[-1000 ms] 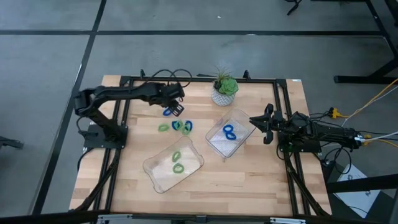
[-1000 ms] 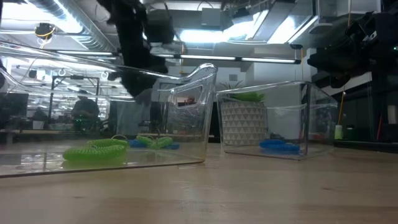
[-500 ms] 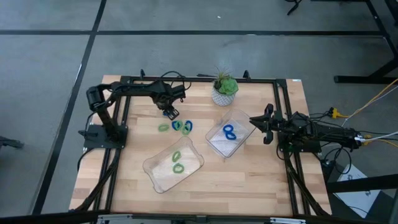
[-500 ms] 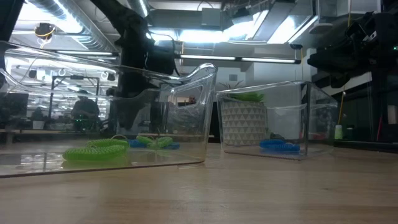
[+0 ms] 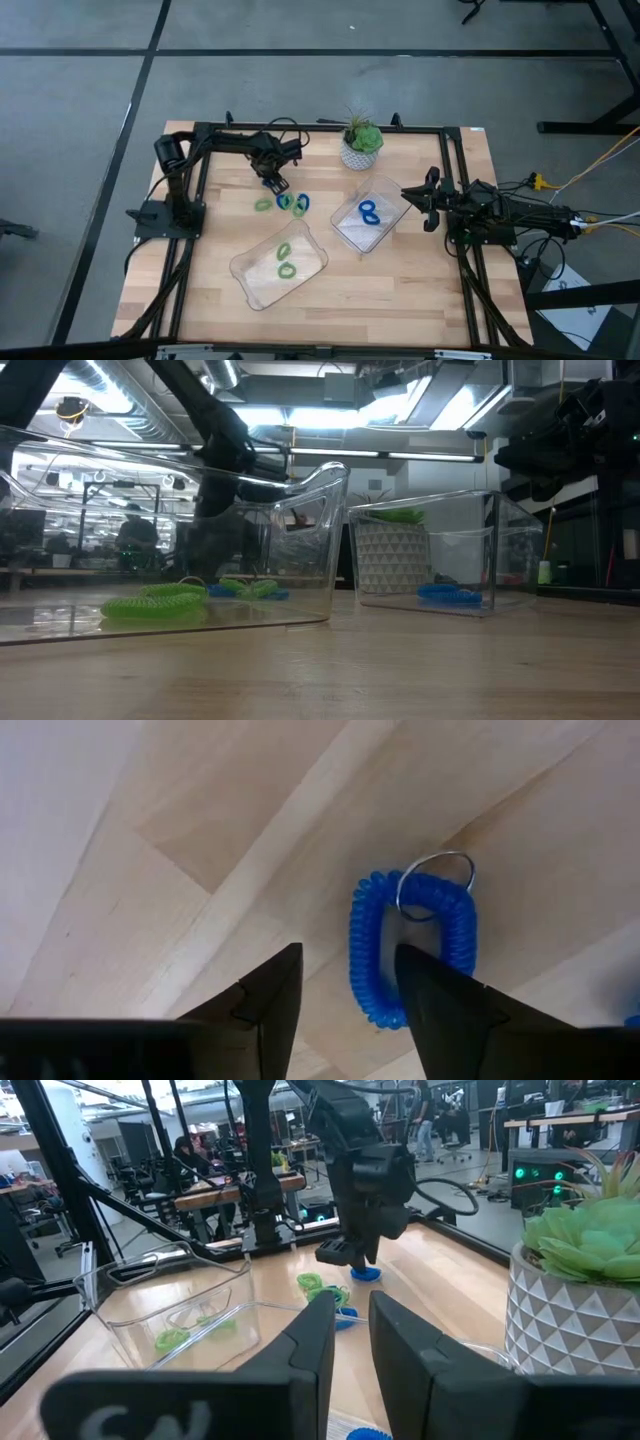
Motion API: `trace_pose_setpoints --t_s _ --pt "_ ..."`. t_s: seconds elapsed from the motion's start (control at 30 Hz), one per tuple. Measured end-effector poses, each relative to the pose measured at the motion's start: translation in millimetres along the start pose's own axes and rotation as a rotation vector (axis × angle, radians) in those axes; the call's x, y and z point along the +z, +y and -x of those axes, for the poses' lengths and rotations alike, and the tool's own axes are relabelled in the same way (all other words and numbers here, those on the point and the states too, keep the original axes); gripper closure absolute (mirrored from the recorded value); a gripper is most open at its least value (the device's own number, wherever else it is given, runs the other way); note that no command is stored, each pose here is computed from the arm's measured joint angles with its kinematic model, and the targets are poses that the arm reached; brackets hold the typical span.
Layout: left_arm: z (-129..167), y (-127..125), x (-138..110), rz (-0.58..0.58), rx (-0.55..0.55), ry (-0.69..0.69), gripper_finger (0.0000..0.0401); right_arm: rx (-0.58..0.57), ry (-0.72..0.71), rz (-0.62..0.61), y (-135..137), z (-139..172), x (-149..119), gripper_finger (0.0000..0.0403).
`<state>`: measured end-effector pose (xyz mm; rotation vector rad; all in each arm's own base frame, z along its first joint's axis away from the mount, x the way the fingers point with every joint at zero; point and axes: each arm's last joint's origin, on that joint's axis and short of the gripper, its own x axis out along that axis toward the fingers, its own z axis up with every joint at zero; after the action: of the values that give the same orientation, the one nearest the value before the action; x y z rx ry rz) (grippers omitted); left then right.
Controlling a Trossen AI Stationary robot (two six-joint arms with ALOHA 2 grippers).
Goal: Sort spring keychains
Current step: Put the blue spring keychain into the top transparent bin
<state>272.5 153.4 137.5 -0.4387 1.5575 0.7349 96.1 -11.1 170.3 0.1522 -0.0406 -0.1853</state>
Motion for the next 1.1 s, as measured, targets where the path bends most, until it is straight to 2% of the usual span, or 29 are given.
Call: trace_pose_setpoints --t_s 0.2,0.37,0.57,0.83,0.97,1.1 --pt "-5 4 2 -0.018 -0.033 0.013 0.0268 0.0 0.0 0.0 0 0 0 0.0336" --pt "-6 6 4 -0.047 -0.078 0.018 0.0324 0.0 -0.001 0.0 0 0 0 0.0336" --pt "-6 5 3 -0.064 -0.081 0.016 0.0389 0.0 -0.001 0.0 0 0 0 0.0336" --pt "2 5 2 -0.035 -0.067 -0.025 0.0394 0.0 0.0 0.0 0 0 0 0.0336" --pt "21 8 2 -0.003 -0.029 -0.131 0.0395 0.0 -0.001 0.0 0 0 0 0.0336" --pt "41 10 -1 0.035 -0.052 -0.216 0.0396 0.0 0.0 0.0 0 0 0 0.0336"
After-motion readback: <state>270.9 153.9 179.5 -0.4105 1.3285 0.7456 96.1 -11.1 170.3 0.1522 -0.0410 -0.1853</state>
